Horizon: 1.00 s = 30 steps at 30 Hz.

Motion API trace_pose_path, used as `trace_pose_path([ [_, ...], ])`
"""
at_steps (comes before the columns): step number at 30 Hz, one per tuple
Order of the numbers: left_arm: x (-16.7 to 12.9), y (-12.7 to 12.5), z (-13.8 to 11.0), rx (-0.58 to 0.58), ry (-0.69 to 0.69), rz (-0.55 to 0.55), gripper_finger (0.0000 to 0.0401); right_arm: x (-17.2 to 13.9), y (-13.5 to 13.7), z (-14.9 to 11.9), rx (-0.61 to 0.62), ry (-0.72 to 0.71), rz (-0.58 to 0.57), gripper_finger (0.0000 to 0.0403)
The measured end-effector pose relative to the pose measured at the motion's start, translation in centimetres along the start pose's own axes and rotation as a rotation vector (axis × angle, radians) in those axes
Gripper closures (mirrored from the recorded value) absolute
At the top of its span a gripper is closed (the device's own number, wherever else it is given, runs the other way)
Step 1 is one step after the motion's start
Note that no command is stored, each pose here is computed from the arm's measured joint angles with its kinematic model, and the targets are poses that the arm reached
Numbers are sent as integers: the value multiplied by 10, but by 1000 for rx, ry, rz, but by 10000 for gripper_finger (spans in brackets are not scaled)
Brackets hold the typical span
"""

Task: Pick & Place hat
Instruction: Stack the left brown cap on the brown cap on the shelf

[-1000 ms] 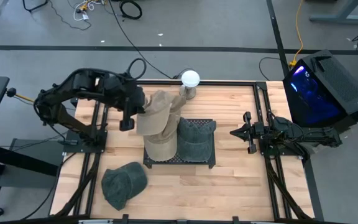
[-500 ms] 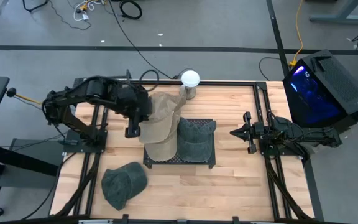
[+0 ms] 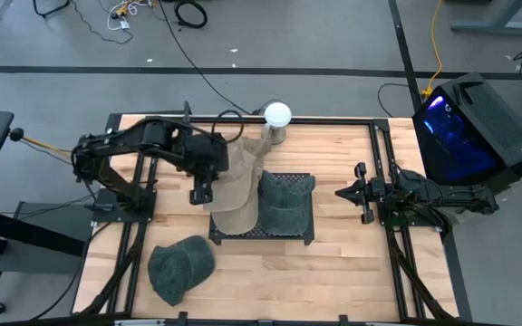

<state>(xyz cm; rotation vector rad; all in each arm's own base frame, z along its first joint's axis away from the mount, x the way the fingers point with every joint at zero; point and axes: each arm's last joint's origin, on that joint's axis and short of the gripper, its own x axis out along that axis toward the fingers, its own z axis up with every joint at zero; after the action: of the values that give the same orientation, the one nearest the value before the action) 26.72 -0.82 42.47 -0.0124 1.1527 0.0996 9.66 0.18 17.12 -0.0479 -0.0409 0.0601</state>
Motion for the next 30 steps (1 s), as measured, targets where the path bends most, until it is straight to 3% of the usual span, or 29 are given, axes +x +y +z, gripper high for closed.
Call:
trace_pose_path([
  [30,4,-15,2,21,6,2,398,0,0,0,0,1,0,388],
])
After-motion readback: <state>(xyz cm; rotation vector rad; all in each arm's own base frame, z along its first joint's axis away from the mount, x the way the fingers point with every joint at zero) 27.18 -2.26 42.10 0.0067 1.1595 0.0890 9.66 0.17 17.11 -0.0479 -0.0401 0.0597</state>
